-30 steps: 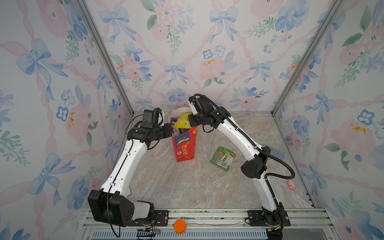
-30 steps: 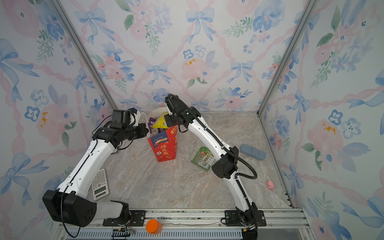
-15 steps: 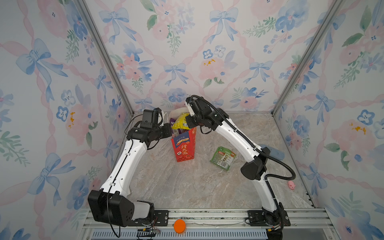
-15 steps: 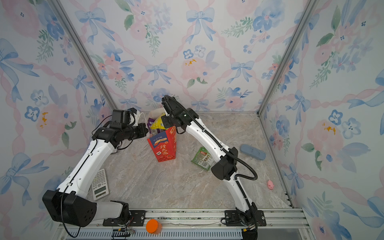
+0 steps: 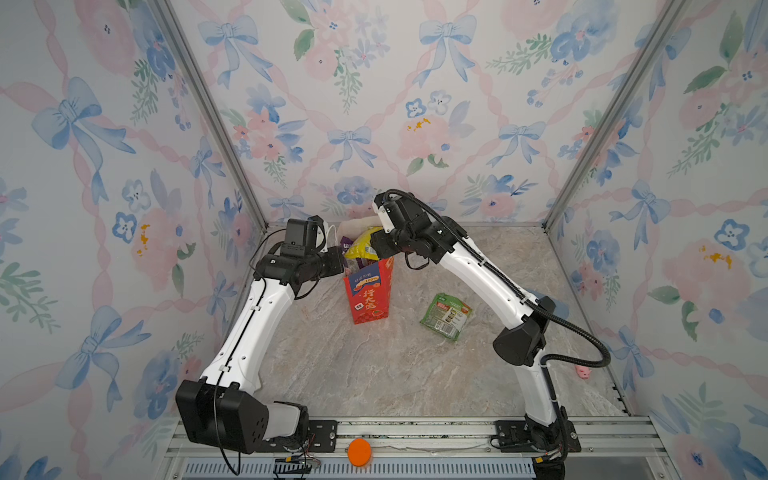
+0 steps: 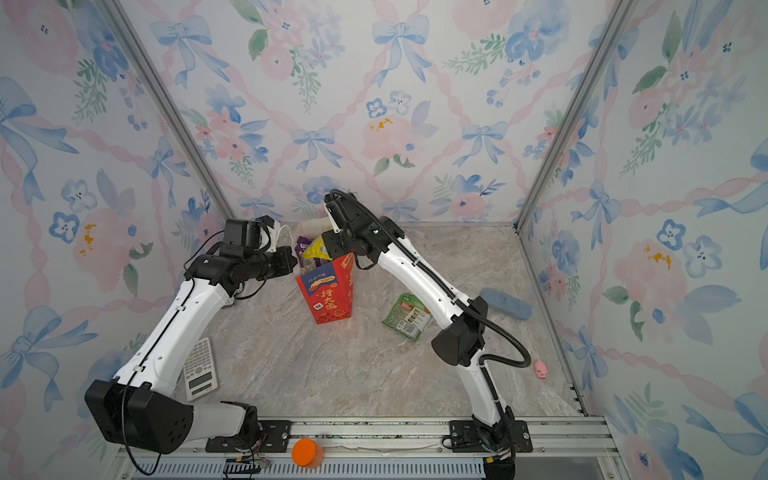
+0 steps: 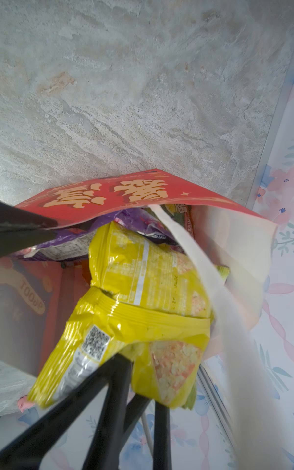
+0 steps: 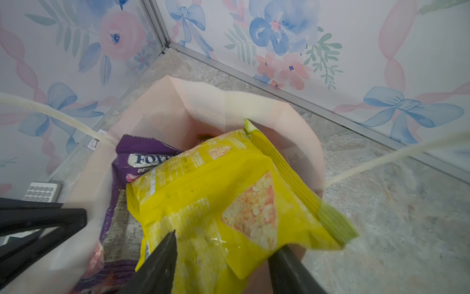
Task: Place the snacks into the paper bag
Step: 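Open the right gripper and push the yellow packet deeper into the bag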
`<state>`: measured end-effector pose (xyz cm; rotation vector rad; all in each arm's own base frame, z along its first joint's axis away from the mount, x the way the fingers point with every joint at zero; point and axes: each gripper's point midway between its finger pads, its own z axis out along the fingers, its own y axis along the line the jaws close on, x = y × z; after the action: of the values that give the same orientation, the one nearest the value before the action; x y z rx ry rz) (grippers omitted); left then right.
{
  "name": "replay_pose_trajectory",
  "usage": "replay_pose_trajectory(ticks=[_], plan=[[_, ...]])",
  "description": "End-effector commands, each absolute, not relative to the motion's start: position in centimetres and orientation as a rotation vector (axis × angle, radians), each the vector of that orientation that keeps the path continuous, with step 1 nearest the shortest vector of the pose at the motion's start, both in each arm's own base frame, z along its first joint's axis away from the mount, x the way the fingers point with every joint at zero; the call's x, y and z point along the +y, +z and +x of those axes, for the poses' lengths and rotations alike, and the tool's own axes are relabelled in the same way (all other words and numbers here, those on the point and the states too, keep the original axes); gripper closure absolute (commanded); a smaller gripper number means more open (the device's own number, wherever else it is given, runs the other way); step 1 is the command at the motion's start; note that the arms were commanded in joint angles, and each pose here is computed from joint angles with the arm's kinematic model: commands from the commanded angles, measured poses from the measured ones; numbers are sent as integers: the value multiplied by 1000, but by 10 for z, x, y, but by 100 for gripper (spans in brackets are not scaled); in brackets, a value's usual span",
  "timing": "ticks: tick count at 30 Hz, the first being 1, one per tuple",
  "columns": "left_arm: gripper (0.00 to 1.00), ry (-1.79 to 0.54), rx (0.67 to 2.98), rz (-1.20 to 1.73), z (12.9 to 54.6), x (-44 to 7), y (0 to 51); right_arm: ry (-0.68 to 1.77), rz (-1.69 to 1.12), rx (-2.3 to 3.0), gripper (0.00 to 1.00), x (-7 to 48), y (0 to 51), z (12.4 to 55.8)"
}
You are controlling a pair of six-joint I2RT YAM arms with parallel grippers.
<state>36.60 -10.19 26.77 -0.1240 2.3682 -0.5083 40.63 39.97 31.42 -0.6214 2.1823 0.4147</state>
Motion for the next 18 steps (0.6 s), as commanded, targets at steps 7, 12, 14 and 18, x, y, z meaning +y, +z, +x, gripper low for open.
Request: replay_pose_trajectory(ticks=[7, 12, 14, 18], plan=[[100, -519, 2378, -126, 359, -101, 270, 515, -633, 2040, 30, 387, 386, 373], [100, -521, 2379, -123, 359, -102, 270, 503, -661, 2093, 36, 389, 371, 368], [100, -517, 2378, -126, 359, -101, 271, 492, -680, 2121, 42, 391, 363, 365], [100, -516, 2379, -124, 359, -101, 270, 460, -691, 2190, 52, 389, 344, 362]])
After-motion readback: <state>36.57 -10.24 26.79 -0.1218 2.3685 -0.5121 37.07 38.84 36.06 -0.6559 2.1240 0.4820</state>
